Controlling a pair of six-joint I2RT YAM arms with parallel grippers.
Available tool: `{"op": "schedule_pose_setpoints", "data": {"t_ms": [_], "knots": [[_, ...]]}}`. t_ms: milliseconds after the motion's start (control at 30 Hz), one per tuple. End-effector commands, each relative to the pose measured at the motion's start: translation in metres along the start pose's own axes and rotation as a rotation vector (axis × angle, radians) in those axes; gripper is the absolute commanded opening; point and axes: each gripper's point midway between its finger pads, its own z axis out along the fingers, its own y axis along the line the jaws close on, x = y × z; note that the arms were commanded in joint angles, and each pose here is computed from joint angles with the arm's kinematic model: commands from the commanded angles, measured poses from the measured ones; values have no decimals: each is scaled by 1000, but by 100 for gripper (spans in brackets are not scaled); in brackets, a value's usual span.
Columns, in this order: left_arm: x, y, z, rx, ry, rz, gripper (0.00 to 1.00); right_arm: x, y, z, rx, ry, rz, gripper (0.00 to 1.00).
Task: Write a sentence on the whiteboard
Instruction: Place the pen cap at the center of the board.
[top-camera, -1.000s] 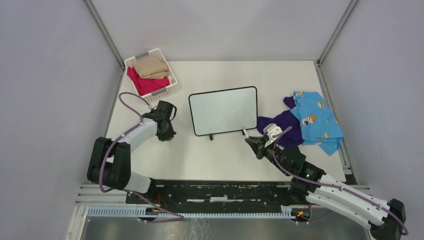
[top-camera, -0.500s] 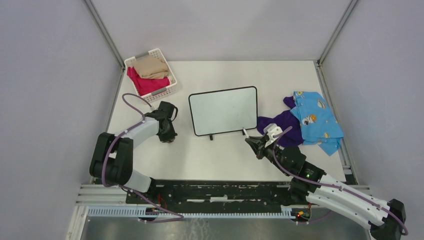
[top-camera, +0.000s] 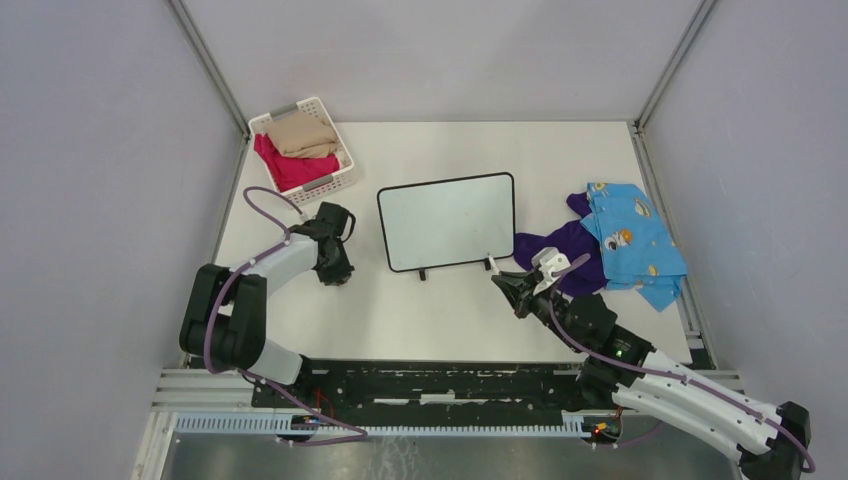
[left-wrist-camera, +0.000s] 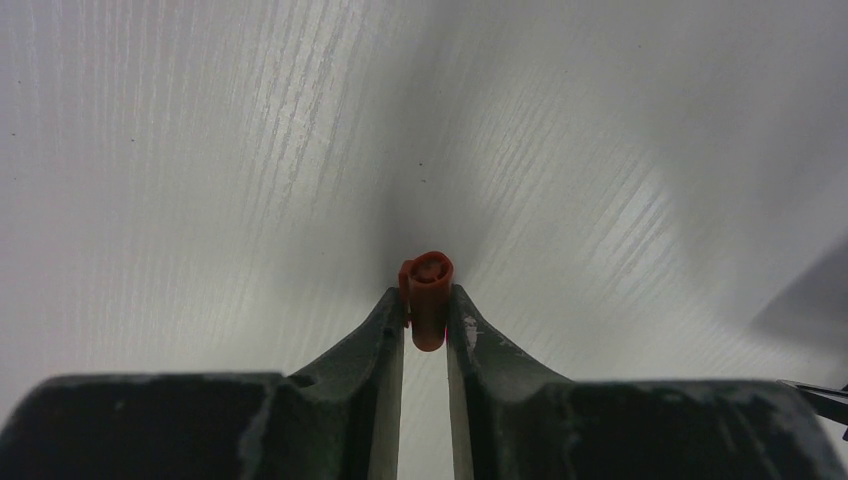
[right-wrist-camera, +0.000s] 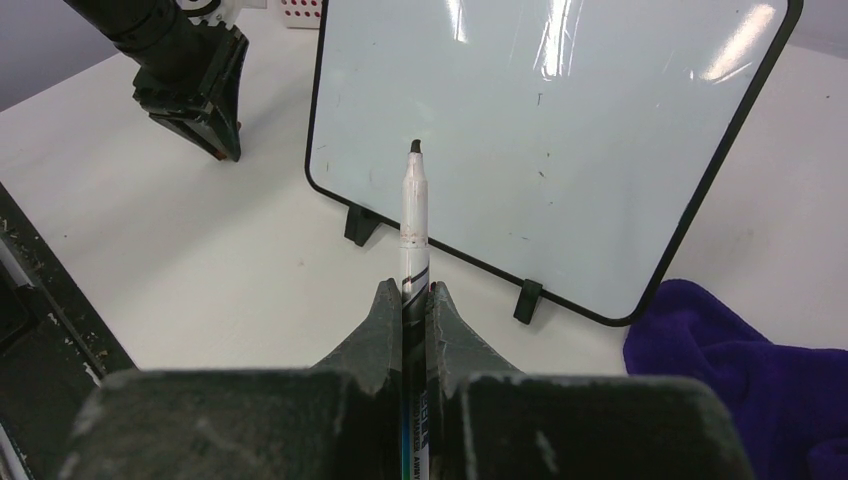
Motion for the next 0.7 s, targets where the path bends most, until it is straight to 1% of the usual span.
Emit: {"op": "schedule_pose_setpoints", "data": {"t_ms": [0, 333, 667], "knots": [[3, -5, 9, 11, 19, -38, 28, -13, 1, 0, 0, -55, 19, 0], [3, -6, 9, 15, 24, -30, 32, -13, -1, -1, 8, -58, 20, 0], [-1, -4, 6, 7, 7, -36, 34, -14, -1, -3, 7, -63, 27, 0]]}}
